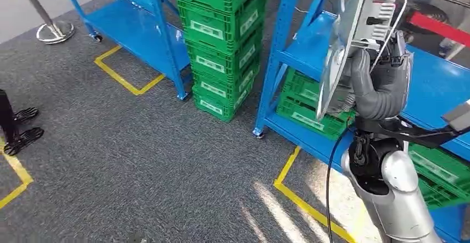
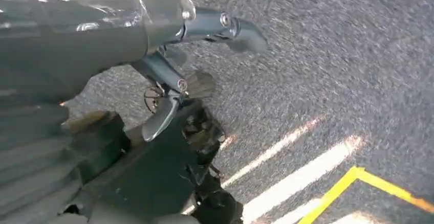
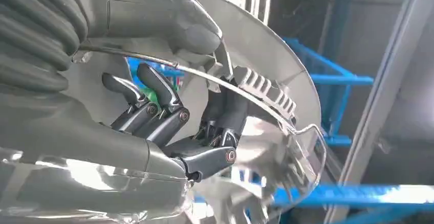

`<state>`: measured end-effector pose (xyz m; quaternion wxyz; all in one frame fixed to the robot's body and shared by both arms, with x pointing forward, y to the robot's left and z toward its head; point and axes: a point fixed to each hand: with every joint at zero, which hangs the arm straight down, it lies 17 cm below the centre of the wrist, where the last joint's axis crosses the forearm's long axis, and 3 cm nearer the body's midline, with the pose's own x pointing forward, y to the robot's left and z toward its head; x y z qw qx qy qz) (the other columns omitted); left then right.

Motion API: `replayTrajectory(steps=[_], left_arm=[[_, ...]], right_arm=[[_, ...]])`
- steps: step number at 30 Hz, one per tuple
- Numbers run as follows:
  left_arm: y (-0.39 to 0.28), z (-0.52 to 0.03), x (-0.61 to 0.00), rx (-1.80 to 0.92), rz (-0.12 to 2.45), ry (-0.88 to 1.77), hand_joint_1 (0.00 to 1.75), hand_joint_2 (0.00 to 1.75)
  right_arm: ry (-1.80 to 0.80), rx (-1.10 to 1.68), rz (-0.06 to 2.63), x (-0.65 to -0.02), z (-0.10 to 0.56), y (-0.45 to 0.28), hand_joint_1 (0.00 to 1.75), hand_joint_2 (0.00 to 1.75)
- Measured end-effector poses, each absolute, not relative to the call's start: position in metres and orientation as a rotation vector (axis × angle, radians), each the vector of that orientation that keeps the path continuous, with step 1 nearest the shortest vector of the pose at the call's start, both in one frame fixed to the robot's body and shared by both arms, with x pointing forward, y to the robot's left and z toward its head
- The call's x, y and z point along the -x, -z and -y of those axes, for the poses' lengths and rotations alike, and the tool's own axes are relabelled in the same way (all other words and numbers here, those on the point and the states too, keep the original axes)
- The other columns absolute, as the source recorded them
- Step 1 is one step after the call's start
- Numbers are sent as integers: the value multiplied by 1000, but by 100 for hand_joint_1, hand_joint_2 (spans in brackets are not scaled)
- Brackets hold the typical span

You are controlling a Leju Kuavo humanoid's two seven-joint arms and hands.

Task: Take the parts from the cabinet and place them on the table.

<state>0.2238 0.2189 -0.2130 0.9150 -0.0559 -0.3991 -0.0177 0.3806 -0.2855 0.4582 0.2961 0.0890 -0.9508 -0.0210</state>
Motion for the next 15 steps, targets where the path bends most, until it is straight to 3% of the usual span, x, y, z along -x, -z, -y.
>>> replayTrajectory(steps=[15], left_arm=[[215,-213,-217,125,809,36,0,175]], right_arm=[[47,-223,2518,-379,287,-455,175,175]])
